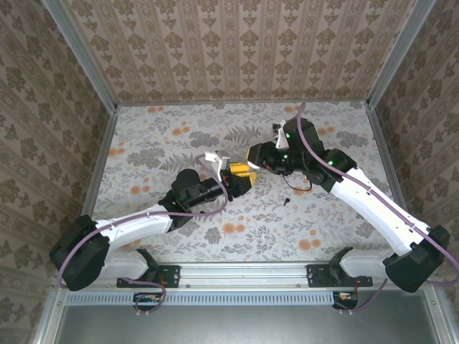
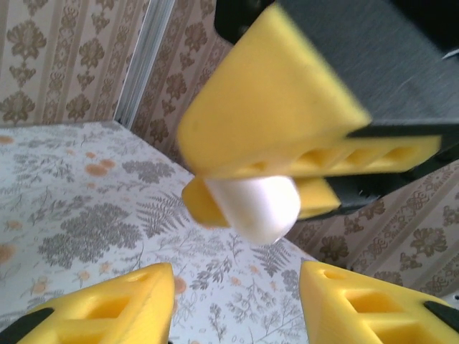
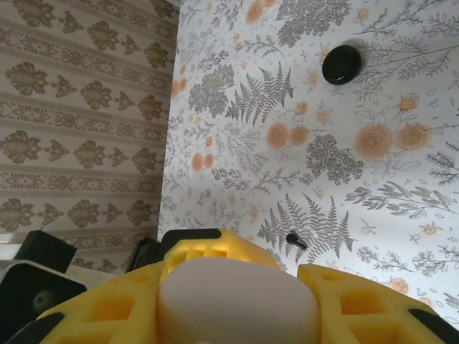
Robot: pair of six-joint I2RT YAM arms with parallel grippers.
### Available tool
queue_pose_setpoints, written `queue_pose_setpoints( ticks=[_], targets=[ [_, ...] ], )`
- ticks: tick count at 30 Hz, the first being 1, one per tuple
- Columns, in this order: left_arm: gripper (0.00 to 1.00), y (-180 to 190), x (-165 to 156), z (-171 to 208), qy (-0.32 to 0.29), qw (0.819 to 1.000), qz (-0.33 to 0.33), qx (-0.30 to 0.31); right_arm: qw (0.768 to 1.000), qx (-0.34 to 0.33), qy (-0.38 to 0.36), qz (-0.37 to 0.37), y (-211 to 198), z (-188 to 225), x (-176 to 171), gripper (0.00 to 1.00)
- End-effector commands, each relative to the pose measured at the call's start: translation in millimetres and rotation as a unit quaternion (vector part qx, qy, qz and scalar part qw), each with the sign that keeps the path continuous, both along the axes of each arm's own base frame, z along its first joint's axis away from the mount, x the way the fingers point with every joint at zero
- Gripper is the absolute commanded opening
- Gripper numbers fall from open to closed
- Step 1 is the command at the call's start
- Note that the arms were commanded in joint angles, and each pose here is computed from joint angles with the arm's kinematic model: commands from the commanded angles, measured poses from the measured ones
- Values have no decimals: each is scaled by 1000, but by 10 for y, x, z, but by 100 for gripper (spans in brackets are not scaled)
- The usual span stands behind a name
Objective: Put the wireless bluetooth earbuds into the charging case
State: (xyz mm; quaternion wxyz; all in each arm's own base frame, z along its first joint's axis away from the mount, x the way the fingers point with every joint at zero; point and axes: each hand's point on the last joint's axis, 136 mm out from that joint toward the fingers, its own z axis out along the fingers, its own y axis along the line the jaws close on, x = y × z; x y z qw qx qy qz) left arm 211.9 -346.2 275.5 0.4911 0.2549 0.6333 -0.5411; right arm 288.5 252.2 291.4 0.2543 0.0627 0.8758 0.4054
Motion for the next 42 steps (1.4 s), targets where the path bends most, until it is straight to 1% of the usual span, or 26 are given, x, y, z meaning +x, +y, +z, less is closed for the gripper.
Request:
queue_pose_setpoints(
  ticks=[1, 8, 13, 18, 19, 23, 25, 28, 29, 30, 32, 36, 38, 42],
  targets=[
    [48, -8, -9, 370, -40, 998, -3, -45, 1000, 21, -1, 4, 47, 103, -27, 20],
    [45, -40, 12, 362, -37, 998, -2, -48, 1000, 28, 12, 3, 93, 53, -10, 21],
    [40, -77, 76, 393, -40, 998, 4, -51, 999, 30, 14, 6, 114, 52, -24, 23],
    [37, -60, 151, 457, -34, 996, 8, -77, 999, 30, 23, 6, 123, -13, -42, 24],
    [35, -61, 154, 471, -33, 996, 7, -81, 999, 33, 25, 5, 126, -17, -44, 24],
    [19, -66, 169, 475, -28, 996, 3, -85, 999, 40, 25, 7, 141, -3, -47, 26],
    [12, -55, 177, 463, -23, 996, 3, -85, 999, 41, 15, 13, 150, 38, -47, 31],
    [9, -3, 199, 443, -12, 996, 7, -89, 998, 46, -17, 26, 146, 173, -56, 49],
    [8, 24, 199, 452, -8, 996, 7, -94, 998, 55, -32, 29, 132, 248, -59, 55],
    [8, 53, 202, 465, -5, 995, 7, -98, 997, 65, -43, 29, 108, 309, -51, 58],
    [7, 111, 197, 495, 2, 994, 4, -107, 993, 96, -67, 28, 48, 454, -47, 60],
    [6, 221, 161, 590, 19, 992, -16, -124, 979, 168, -112, 22, -133, 720, -15, 58],
    [5, 263, 124, 648, 26, 990, -30, -135, 973, 187, -132, 30, -167, 808, -20, 57],
    [5, 308, 32, 797, 34, 986, -60, -153, 960, 216, -160, 74, -73, 955, -76, 55]
  ],
)
